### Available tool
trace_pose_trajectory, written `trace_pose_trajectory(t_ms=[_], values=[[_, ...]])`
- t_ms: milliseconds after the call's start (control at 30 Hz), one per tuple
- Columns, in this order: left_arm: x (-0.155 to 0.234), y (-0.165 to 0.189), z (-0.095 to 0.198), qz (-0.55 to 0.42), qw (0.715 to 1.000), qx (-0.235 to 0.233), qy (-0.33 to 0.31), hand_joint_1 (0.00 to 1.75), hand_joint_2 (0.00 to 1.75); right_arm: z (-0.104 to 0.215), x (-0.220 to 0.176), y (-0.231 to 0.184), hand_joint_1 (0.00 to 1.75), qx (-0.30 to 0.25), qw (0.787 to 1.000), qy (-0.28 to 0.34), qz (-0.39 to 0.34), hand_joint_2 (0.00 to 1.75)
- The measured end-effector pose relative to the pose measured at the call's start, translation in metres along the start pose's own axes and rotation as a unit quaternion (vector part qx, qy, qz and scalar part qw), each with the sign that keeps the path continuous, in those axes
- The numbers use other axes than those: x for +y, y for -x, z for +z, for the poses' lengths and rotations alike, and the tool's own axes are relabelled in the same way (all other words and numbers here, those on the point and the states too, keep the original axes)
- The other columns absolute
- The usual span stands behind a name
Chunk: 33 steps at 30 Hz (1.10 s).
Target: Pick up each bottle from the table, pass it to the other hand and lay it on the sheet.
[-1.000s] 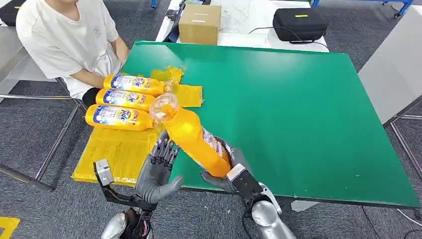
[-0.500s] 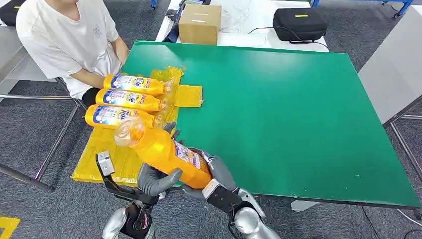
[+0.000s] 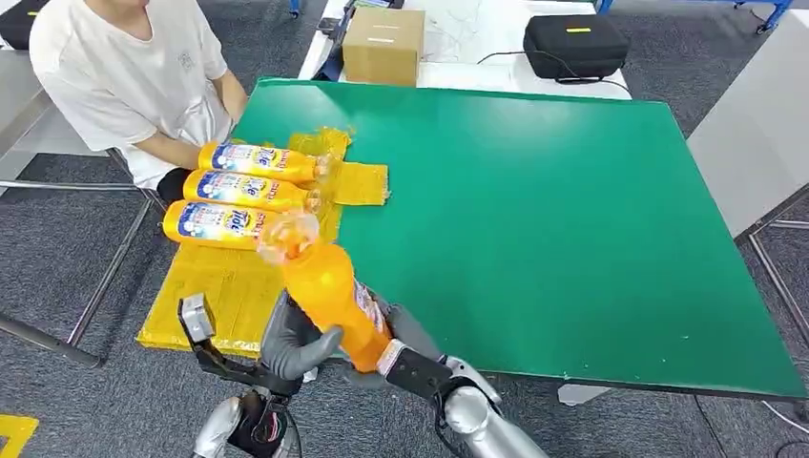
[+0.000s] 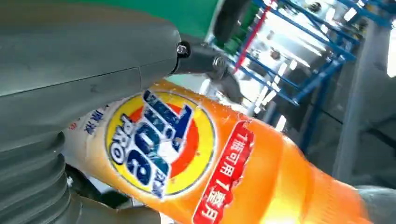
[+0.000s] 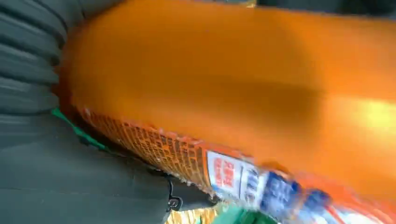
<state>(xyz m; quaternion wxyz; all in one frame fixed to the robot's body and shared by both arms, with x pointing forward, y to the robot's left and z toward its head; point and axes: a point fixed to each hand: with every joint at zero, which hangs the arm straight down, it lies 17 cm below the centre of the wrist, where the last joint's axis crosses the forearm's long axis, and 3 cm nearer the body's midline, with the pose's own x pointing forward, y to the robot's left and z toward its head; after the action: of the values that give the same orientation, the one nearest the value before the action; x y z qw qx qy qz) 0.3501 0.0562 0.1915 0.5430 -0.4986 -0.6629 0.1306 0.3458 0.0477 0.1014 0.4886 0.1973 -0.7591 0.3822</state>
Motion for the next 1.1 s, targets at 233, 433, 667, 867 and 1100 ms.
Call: trace_pose_trajectory(t_ms=[233,433,667,867,1100], values=[[-0.005,0.005,0.000,-0.027,0.999,0.011,0.014,1.75,1.75,0.001,-0.012,0.013,0.00,0.028,0.999,0.026,-0.001,0.00],[-0.006,0.017,-0.004,-0.099,0.995,0.027,0.017,1.75,1.75,0.004,-0.016,0.020,0.00,0.046,0.998,0.039,0.001,0.00],[-0.009,0.023,-0.007,-0.125,0.991,0.036,0.022,1.75,1.75,0.009,-0.018,0.024,0.00,0.054,0.997,0.053,-0.001,0.00],[-0.009,0.023,-0.009,-0.131,0.990,0.036,0.023,1.75,1.75,0.011,-0.021,0.022,0.00,0.052,0.997,0.064,-0.007,0.00],[-0.006,0.021,-0.011,-0.152,0.988,0.030,0.017,1.75,1.75,0.012,-0.024,0.021,0.00,0.051,0.996,0.071,-0.009,0.00]])
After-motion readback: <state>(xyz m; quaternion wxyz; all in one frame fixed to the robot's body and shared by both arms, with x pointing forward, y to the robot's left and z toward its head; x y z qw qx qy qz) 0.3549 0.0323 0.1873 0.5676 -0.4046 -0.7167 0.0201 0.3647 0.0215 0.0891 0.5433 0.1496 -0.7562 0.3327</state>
